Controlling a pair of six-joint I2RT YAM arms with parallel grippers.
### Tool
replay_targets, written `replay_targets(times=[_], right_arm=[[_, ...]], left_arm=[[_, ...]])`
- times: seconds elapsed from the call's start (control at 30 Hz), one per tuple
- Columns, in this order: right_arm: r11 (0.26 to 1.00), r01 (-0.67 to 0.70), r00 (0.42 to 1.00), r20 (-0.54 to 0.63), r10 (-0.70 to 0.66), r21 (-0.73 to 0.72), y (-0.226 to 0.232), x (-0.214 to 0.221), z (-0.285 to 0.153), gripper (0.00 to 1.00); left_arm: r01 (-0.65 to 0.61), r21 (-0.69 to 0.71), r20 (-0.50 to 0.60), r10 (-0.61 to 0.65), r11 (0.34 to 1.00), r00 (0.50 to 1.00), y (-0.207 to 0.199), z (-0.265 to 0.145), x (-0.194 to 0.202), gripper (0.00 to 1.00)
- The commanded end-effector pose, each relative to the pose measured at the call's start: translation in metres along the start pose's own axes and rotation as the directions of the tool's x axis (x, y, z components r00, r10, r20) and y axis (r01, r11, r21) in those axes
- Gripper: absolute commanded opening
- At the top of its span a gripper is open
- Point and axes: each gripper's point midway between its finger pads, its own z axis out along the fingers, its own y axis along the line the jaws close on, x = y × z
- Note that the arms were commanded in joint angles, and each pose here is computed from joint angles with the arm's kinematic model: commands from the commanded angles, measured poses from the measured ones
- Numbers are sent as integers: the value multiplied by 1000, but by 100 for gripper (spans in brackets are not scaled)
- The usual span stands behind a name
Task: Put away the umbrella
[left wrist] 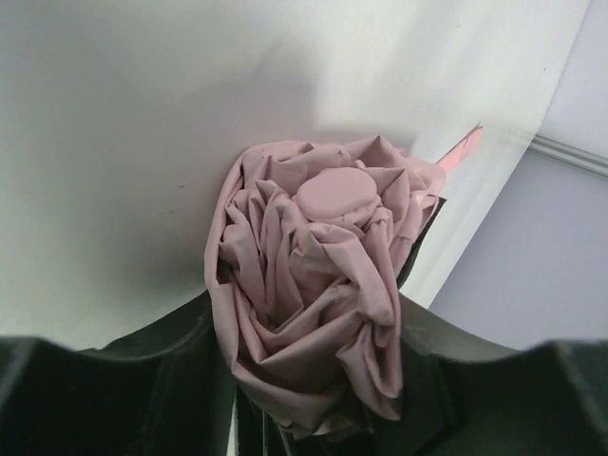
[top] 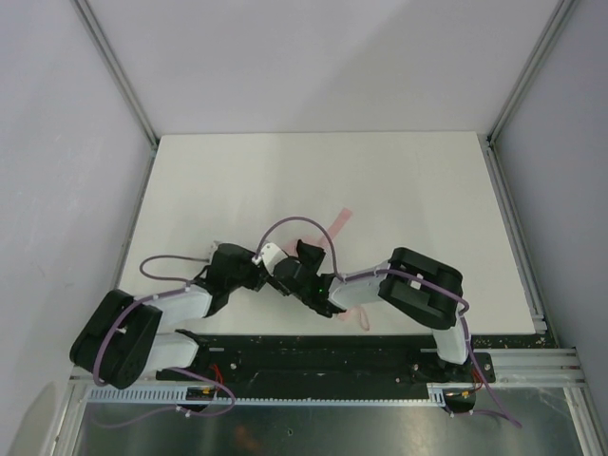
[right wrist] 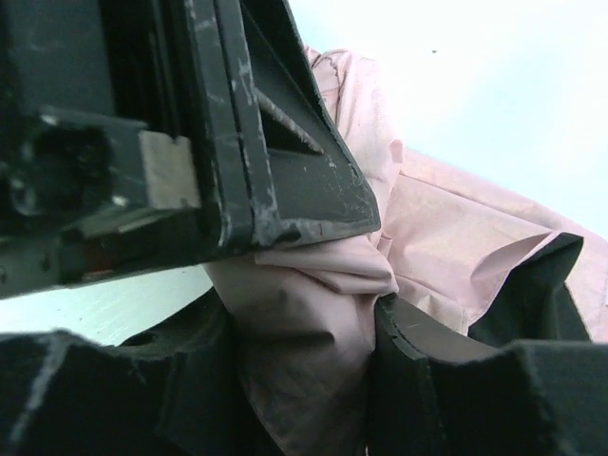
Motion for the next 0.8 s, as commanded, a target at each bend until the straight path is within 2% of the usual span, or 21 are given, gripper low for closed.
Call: replay_targets(times=[0.0,0.07,0.17,0.23,0.33,0.47,0.6,0.77], right_arm=[[997,-36,973,-230,20,-64,-12,87,1,11],[988,-95,968,-242,63,-124,-5,89,1,3],[963,-181,957,-263,125,-201,0,91,1,0],[922,-260,942,-285,176,-288,8,90,-1,0],[823,-400,903,-325,280,-402,12,84,-3,0],[664,-561,825,-393,405,-494,10,77,-8,0],[525,-655,755,-449,477,-544,10,74,-10,0],[395,-725,681,-504,531,-564,13,69,-11,0]], left_arm=[[-24,-216,7,26,976,1000,69,-14,-3,62],[-17,-179,16,20,984,1000,60,-16,-6,73],[-3,-124,34,8,992,999,48,-20,-13,91],[-8,-84,48,12,996,999,41,-24,-18,97],[-35,-28,66,37,999,997,28,-27,-23,99],[-54,-33,37,55,998,998,27,-22,-19,99],[-48,-46,-20,47,998,999,28,-10,-9,99],[-65,-58,-52,62,996,997,24,-1,3,99]])
